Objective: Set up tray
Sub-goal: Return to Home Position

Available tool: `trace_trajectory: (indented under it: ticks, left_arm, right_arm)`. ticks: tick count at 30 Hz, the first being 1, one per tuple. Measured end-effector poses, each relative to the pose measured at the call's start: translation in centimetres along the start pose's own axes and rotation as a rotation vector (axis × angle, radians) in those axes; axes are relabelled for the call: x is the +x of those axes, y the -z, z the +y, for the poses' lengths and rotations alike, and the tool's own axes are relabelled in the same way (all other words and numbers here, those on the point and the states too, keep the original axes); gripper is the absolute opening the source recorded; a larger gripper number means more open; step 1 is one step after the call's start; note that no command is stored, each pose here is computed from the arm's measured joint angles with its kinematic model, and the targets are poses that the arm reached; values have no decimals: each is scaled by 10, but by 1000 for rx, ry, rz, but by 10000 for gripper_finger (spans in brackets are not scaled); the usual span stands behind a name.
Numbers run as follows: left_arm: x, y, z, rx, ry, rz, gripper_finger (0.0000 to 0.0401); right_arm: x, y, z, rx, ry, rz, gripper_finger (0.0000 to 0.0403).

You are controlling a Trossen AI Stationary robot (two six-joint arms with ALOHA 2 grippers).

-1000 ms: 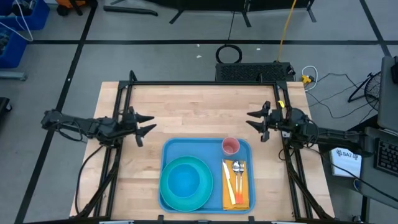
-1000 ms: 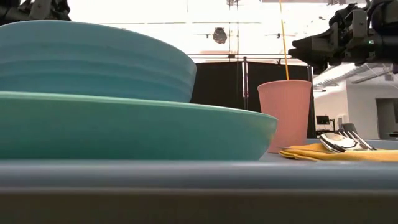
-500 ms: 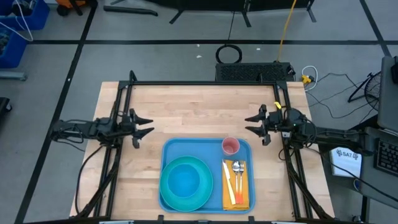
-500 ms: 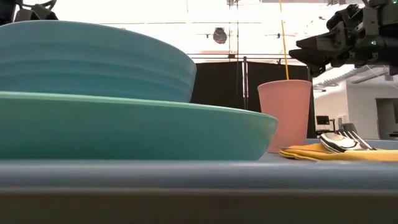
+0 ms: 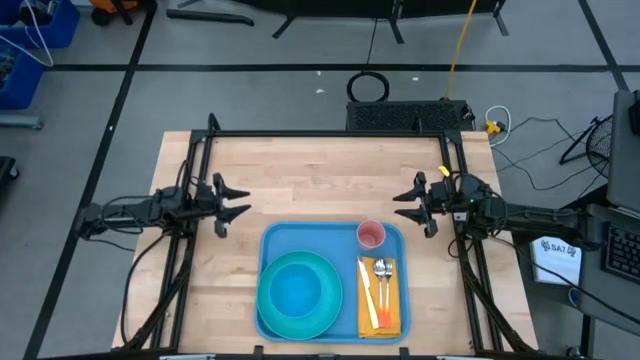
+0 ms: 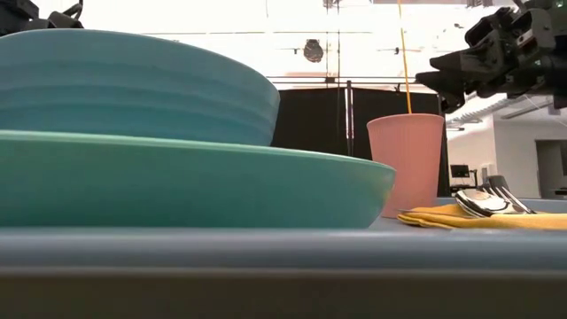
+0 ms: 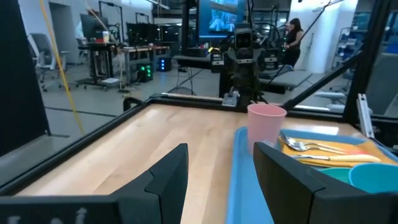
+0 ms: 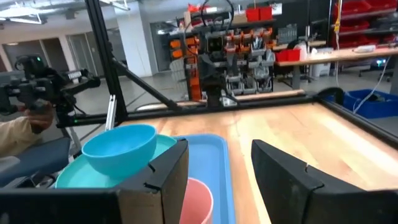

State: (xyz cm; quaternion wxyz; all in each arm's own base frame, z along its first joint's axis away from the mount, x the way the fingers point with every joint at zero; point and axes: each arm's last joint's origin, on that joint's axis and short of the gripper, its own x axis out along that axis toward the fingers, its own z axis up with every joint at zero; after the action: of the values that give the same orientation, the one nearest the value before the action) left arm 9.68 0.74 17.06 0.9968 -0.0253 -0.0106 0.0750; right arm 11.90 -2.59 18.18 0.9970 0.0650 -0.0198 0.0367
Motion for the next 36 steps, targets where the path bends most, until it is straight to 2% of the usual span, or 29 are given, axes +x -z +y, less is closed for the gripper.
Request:
trace_trajectory:
  ticks: [36]
  left_arm:
    - [0, -1, 1, 18, -21, -18, 186]
  right_arm:
    - [0, 1, 0, 2, 5, 7, 167]
